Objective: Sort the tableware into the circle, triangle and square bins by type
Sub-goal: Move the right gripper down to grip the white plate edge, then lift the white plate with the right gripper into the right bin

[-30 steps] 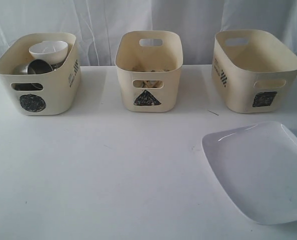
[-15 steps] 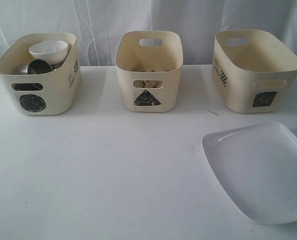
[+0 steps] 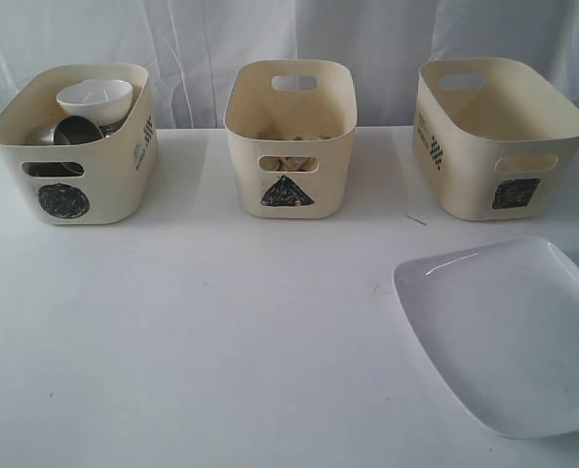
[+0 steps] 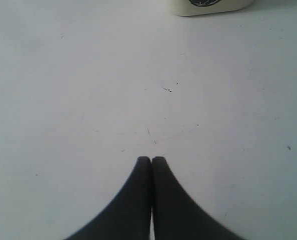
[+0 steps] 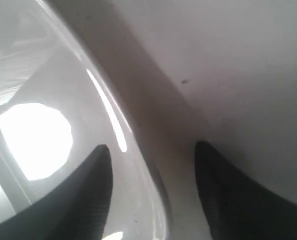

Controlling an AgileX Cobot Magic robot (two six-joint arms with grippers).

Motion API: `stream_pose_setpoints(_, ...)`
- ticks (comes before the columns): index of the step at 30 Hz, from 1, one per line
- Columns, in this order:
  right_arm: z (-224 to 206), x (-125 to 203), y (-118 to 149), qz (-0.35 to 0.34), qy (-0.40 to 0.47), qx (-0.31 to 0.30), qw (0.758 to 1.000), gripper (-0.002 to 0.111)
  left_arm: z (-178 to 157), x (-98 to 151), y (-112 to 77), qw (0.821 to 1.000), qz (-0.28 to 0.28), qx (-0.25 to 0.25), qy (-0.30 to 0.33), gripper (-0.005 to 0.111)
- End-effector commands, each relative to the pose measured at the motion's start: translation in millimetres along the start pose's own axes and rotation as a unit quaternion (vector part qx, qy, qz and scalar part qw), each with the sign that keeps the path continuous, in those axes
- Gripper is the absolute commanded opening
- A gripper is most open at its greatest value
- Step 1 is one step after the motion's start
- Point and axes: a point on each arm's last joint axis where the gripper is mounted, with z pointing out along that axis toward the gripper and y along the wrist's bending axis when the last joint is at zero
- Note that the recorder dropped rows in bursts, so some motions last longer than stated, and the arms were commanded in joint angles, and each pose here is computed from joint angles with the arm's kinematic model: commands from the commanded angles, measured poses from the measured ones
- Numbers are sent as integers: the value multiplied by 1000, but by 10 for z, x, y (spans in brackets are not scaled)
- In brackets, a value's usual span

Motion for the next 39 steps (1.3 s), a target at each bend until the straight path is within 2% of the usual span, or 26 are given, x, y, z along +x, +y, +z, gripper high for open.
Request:
stream_pose_setpoints(1,114,9,-77,-19,3,-17,1000,47,5,12,-9,1000,-2,6,0,0)
stream_pose_setpoints(15,351,324,-167,-7,58,-28,998,47,5,12,-9,1000,-2,6,0,0)
stream_pose_setpoints(18,399,407,-250,-11,62,14,998,47,5,12,-9,1000,-2,6,0,0)
stream_pose_setpoints(19,409,430,-274,-10,64,26,998,46,5,12,-9,1000,-2,6,0,0)
stream_pose_setpoints(23,427,476,-306,-4,68,43,997,20,5,12,-9,1000,-2,6,0,0)
stream_pose_setpoints(25,428,457,-285,7,60,33,998,10,5,12,-9,1000,-2,6,0,0)
stream_pose_setpoints(27,404,358,-202,-5,34,-12,999,4,5,12,-9,1000,-2,6,0,0)
stream_pose_setpoints(33,283,174,65,-8,-4,-150,989,0,5,12,-9,1000,-2,6,0,0)
stream_pose_setpoints(36,254,170,139,-1,-5,-191,982,0,5,12,-9,1000,-2,6,0,0)
stream_pose_setpoints(39,196,152,191,4,-15,-196,980,0,5,12,-9,1000,-2,6,0,0)
